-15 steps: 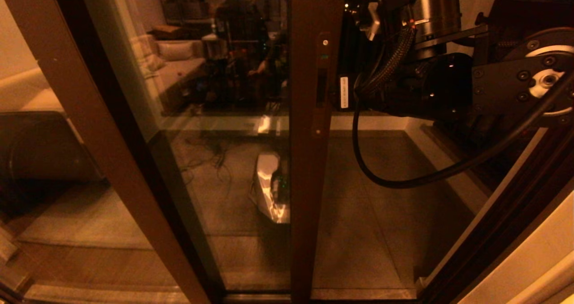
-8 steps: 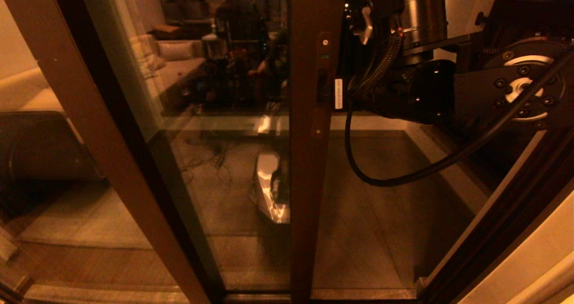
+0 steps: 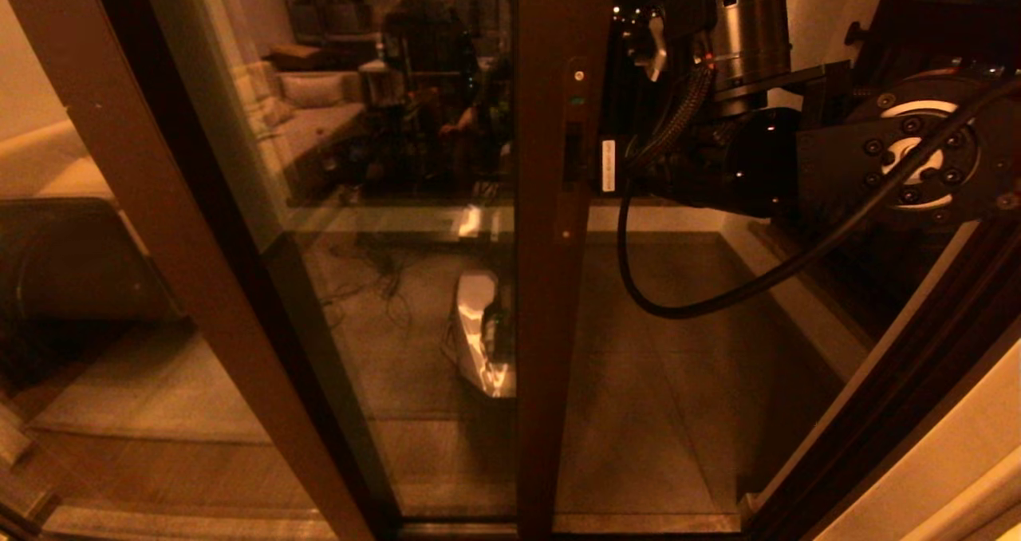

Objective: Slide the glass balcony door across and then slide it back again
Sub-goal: Close the slid door

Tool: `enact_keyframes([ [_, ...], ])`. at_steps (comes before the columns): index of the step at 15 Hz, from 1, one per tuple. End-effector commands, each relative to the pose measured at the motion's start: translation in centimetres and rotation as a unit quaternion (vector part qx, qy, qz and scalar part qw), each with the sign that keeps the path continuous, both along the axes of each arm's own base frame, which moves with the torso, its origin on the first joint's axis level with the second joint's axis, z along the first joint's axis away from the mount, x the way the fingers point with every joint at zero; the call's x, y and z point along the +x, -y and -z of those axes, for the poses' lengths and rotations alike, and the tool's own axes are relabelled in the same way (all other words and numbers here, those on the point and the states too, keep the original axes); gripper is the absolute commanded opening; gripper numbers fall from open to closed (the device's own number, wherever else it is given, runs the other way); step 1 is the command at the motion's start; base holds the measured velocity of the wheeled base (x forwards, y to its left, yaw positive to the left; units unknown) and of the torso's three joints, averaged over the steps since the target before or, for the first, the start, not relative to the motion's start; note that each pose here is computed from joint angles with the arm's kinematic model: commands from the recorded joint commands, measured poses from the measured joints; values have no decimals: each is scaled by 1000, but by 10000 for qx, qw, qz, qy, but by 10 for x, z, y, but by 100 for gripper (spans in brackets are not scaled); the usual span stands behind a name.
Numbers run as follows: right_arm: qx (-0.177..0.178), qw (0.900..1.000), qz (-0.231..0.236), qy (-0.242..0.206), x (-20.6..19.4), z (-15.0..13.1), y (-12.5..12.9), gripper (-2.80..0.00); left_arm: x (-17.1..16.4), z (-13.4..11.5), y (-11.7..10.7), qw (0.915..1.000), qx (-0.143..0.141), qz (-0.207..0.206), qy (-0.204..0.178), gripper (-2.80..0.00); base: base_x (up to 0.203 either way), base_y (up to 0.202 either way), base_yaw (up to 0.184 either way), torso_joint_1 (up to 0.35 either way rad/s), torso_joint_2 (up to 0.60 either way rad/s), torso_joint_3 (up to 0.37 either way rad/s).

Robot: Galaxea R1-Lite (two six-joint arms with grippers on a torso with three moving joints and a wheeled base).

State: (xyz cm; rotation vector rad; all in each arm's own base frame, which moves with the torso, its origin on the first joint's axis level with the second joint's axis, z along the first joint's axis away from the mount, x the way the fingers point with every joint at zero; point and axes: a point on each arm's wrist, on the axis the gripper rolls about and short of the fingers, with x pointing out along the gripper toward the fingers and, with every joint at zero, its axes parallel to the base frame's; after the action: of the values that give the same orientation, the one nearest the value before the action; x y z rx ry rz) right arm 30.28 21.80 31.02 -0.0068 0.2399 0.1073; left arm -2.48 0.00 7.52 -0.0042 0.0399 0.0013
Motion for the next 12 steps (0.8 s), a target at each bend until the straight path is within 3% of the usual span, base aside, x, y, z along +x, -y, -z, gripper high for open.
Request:
enact_keyframes([
  [1, -2, 10000, 94, -7, 4, 1, 4, 0, 0, 0, 0, 10000, -2, -2, 0, -280, 0, 0, 0, 0, 0, 0],
  [12, 58, 9999, 161, -3, -4, -4, 15, 0, 0, 0, 0, 10000, -2, -2, 0, -280, 0, 0, 0, 0, 0, 0],
])
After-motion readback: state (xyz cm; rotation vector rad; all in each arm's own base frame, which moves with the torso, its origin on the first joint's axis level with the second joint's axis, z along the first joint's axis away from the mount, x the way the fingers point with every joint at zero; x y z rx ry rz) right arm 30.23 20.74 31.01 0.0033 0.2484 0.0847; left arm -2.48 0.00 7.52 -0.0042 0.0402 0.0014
